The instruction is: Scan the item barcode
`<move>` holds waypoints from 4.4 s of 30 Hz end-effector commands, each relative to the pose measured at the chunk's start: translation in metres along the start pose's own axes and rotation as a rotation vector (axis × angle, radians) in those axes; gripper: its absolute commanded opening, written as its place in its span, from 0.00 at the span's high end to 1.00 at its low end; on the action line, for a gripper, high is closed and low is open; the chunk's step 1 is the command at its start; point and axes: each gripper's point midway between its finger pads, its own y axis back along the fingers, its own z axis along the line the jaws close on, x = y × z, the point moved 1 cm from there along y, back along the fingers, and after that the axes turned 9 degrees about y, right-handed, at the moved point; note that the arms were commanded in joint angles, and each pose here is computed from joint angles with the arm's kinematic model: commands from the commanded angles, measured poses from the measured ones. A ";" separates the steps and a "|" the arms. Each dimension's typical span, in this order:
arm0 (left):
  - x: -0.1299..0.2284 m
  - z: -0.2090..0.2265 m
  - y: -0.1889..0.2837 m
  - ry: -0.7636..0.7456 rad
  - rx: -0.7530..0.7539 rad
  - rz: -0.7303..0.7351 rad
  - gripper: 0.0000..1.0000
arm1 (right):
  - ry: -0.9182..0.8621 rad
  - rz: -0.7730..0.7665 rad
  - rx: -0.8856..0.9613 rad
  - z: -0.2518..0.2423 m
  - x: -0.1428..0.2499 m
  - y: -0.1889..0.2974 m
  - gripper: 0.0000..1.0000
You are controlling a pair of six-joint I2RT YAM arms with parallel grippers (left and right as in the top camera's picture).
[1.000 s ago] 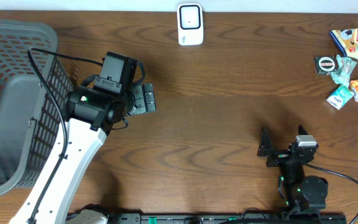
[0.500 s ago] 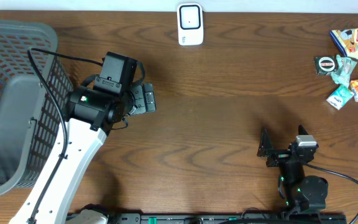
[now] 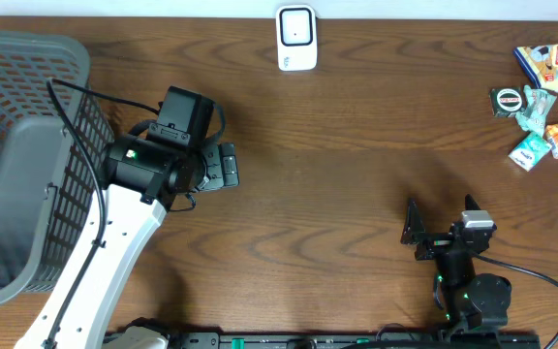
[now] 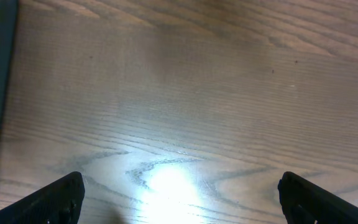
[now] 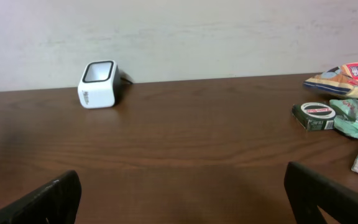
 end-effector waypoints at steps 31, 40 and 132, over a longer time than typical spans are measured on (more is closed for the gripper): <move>0.037 0.036 -0.050 -0.106 0.317 -0.479 0.03 | 0.016 0.000 0.004 -0.001 0.000 0.000 0.01; 0.044 0.048 -0.061 -0.167 0.341 -0.543 0.02 | 0.016 0.000 0.004 -0.001 0.000 0.000 0.01; 0.044 0.096 -0.043 -0.108 0.278 -1.000 0.02 | 0.016 0.000 0.004 -0.001 0.000 0.000 0.01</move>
